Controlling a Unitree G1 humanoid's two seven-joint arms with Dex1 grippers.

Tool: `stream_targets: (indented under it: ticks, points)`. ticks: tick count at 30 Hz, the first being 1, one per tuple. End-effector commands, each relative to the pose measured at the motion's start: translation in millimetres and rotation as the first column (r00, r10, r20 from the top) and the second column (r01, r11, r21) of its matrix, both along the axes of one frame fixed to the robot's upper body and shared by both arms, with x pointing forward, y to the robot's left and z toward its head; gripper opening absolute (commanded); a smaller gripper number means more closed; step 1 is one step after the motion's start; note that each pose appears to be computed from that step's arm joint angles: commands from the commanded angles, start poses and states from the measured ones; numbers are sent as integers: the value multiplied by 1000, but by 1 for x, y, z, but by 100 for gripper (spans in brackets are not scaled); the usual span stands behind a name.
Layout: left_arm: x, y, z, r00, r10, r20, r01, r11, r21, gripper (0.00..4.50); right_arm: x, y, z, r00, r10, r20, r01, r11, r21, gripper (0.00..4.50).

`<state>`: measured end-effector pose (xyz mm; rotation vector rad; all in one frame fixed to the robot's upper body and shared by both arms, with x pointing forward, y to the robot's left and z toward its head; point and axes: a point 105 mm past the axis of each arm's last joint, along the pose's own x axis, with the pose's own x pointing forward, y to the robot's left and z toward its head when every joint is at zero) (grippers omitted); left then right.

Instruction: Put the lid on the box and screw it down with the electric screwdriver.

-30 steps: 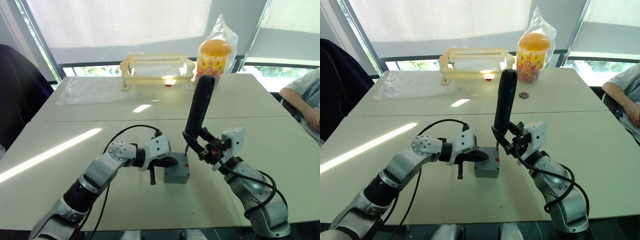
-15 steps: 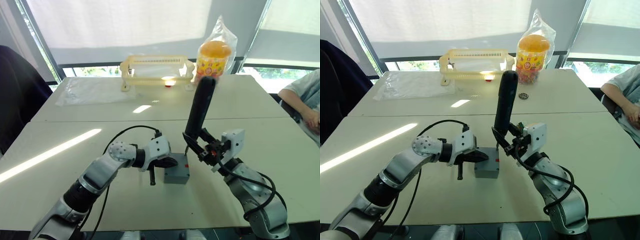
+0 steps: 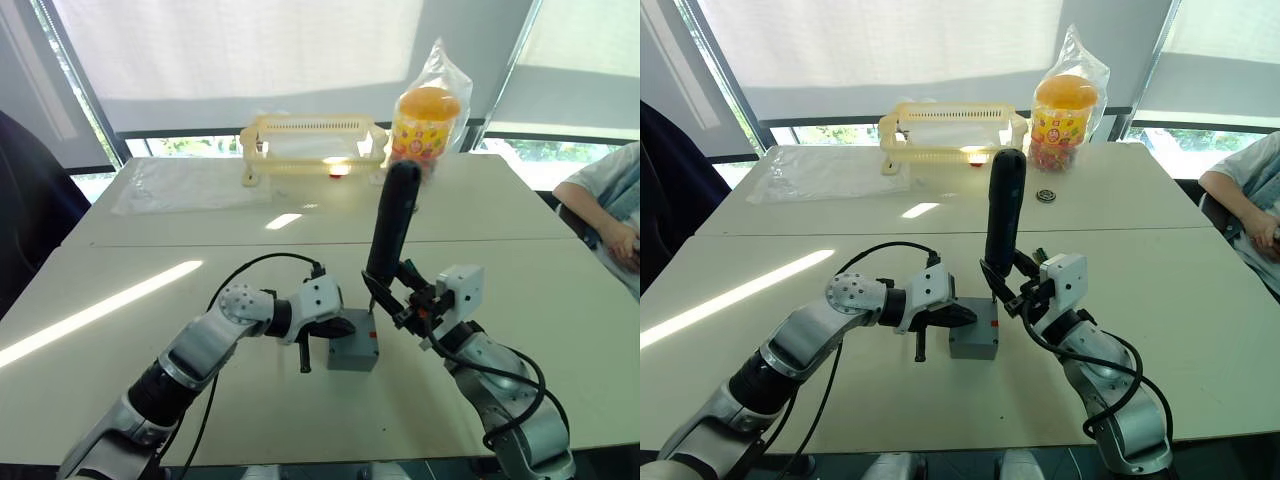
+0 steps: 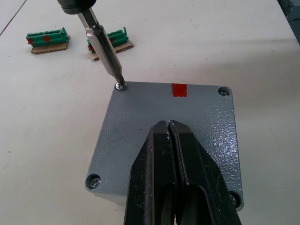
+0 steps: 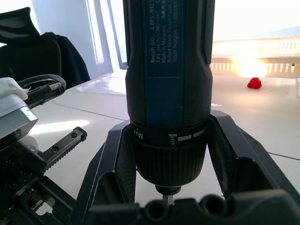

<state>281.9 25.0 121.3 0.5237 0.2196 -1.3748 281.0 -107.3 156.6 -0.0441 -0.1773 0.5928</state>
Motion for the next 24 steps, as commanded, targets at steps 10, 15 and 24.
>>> stream_targets:
  ticks: [10,15,24]
  points:
    - [-2,5,-16,999,18,-37,-16,998,54,0,6,-9,-54,975,-55,-216,61,998,24,174]
    - [-1,5,-19,999,22,-37,-19,998,60,0,3,-4,-56,977,-34,-212,36,999,5,174]
    - [-2,7,-21,999,16,-35,-13,997,72,0,-1,-11,-26,996,-62,-64,66,996,62,174]
